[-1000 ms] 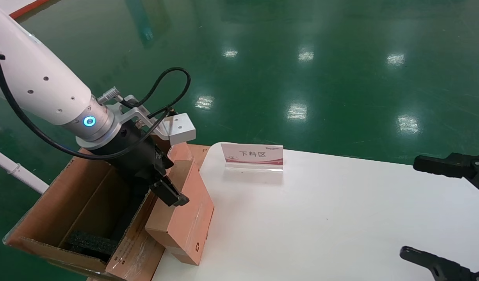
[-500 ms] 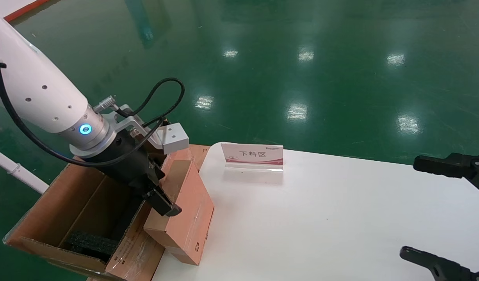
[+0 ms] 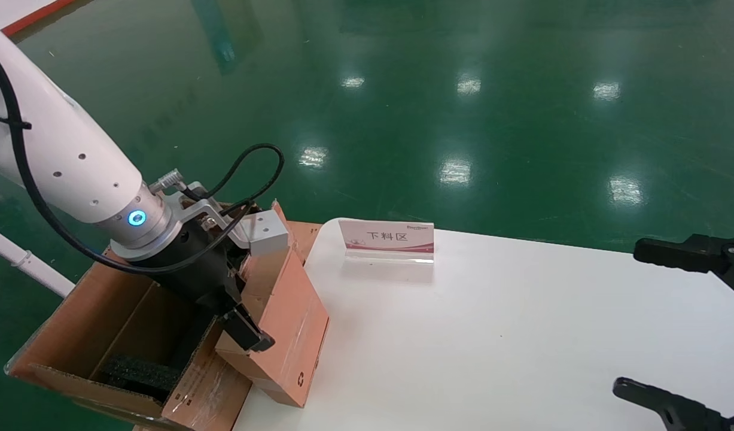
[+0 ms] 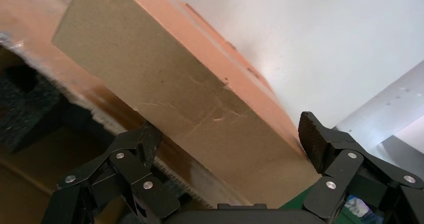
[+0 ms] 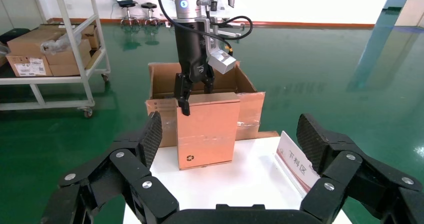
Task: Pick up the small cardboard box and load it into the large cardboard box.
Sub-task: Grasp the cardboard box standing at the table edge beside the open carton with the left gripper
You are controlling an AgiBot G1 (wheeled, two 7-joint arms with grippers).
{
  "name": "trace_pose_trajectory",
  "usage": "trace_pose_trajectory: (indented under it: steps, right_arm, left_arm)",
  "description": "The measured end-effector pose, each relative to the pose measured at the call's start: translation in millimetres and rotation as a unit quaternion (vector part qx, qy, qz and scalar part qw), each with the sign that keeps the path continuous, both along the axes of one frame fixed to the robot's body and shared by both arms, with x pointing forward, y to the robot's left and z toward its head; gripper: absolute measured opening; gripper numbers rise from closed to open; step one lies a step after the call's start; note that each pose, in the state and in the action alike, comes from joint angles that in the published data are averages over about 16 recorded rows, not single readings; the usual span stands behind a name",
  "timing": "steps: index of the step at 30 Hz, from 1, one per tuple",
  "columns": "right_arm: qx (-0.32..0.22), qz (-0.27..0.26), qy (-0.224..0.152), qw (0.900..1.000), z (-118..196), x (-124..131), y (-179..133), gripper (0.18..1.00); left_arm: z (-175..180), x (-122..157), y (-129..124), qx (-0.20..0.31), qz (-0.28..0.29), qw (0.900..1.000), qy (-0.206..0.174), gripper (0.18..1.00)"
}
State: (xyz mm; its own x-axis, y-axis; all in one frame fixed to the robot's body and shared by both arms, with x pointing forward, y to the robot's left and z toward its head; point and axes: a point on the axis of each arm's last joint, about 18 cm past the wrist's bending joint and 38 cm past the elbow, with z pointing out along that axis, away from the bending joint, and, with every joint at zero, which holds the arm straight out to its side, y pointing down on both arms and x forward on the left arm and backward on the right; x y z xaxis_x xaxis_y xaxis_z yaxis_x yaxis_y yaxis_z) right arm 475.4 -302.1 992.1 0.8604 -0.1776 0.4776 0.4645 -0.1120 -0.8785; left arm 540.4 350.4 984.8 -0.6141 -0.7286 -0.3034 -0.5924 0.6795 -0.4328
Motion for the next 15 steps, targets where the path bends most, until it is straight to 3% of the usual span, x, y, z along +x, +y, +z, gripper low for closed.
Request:
trace_pose_trajectory:
  steps: [15]
  right_arm:
    - [0.000, 0.000, 0.000, 1.000, 0.0, 0.0, -0.1, 1.001]
  left_arm:
    - [-2.8, -0.1, 0.1, -0.004, -0.002, 1.0000, 0.002, 0.997]
